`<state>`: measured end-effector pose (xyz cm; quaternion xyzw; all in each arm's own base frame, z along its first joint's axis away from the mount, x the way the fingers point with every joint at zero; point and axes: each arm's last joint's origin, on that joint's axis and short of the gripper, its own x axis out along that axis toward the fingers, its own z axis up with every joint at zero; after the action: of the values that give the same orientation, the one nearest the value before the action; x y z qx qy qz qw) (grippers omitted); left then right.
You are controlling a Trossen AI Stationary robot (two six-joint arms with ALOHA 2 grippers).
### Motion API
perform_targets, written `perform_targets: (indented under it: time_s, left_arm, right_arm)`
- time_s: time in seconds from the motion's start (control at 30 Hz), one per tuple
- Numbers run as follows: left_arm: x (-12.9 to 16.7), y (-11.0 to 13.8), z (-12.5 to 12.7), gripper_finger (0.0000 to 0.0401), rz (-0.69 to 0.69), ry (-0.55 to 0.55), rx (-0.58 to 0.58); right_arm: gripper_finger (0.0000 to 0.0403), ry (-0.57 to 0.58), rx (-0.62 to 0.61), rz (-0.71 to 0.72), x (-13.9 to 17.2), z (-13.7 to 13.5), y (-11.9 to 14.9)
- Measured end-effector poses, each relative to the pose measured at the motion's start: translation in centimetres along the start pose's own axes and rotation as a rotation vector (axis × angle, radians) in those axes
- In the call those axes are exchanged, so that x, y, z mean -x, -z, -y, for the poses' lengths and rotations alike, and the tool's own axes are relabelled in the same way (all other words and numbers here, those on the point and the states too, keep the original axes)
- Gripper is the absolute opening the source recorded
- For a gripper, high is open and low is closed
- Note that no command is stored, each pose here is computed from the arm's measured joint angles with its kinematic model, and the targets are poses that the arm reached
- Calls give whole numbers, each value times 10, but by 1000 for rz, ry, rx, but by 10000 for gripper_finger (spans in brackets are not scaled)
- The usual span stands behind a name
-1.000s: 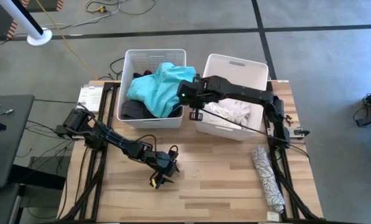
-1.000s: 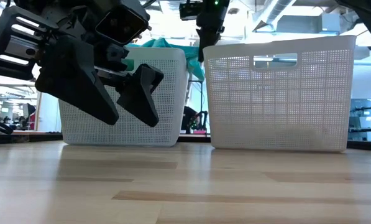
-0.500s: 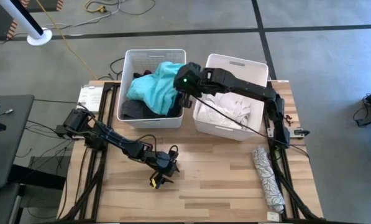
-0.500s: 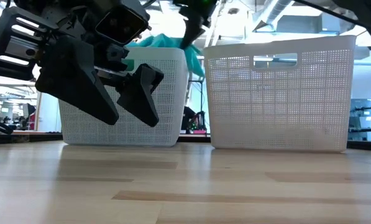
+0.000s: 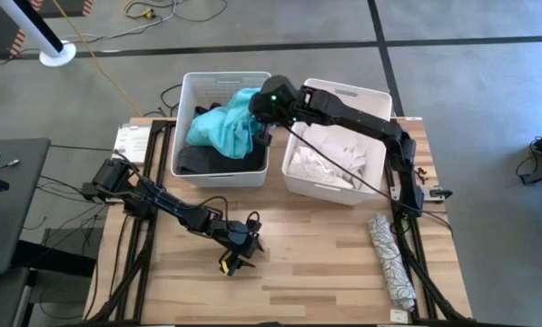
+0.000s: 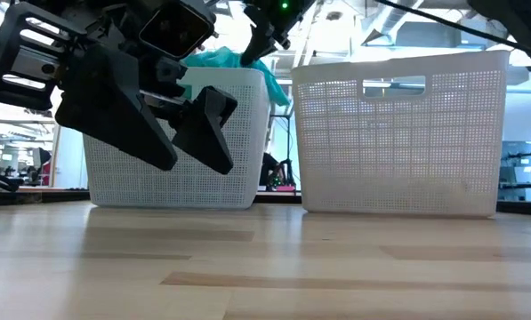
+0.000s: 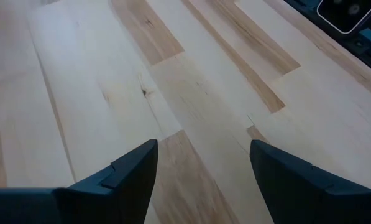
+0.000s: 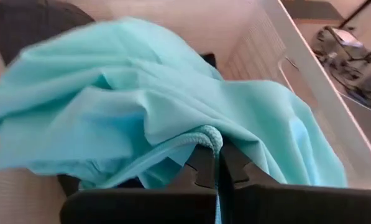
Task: Sort clothes
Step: Put the rolled light blue shorts into the left white bin
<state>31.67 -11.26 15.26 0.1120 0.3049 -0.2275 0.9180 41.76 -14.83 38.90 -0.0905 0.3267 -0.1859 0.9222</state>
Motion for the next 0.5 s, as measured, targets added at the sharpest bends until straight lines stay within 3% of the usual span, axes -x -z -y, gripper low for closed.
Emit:
perform_targets:
  time_s: [0.5]
  left_arm:
    - [0,-2,0,249,16,-3,-2]
  right_arm:
    - [1,-87,-23,91,-32,-1,16]
